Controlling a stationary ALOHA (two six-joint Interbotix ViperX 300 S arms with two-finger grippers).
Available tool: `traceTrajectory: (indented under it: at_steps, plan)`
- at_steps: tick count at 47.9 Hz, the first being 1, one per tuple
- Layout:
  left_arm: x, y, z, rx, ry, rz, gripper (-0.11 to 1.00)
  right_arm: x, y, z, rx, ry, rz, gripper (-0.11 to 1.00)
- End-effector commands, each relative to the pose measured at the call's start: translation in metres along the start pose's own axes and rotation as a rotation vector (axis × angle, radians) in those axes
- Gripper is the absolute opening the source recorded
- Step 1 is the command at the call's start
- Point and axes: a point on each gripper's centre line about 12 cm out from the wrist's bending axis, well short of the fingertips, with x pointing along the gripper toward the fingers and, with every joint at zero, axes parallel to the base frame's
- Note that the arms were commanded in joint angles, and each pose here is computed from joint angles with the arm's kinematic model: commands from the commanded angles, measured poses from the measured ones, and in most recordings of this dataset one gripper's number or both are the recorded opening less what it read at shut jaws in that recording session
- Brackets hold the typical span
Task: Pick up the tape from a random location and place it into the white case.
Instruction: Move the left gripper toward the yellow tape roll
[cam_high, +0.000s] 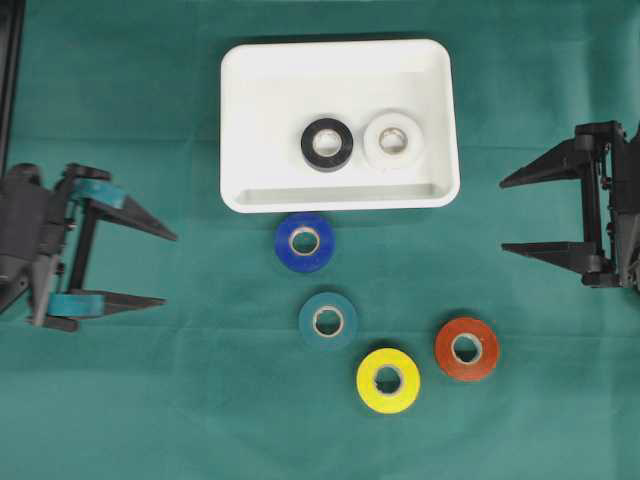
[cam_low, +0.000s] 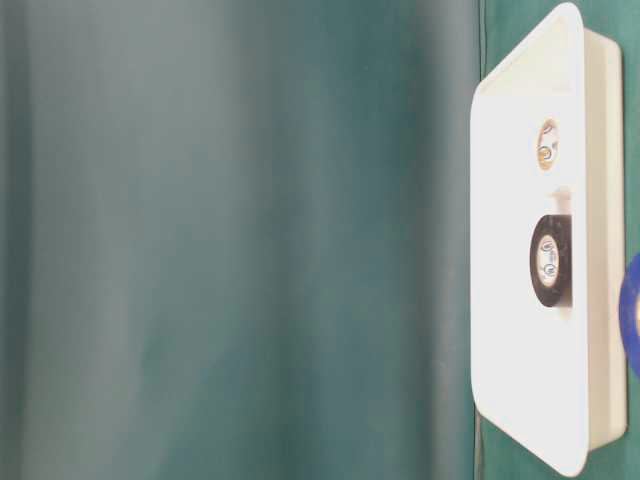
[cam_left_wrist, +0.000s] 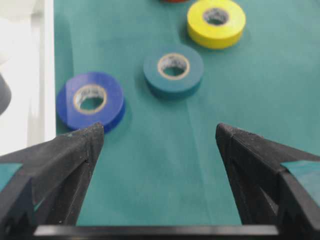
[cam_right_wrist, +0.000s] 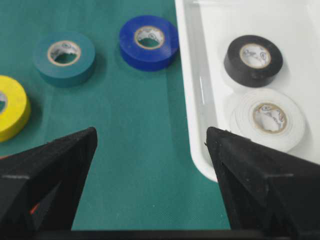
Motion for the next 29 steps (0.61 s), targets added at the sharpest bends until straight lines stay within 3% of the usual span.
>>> traceTrajectory:
  at_steps: [1,12,29]
  plan:
    - [0.014,0.0,0.018,-0.002,-0.022,-0.002,0.98,0.0,0.001,0.011,0.004,-0.029,0.003,0.87]
    - [0.064,0.0,0.038,-0.001,0.035,-0.005,0.98,0.0,0.001,0.01,0.002,-0.024,0.002,0.87]
    - [0.118,-0.008,0.082,0.011,0.016,-0.027,0.98,0.0,0.001,0.009,-0.009,-0.021,0.002,0.87]
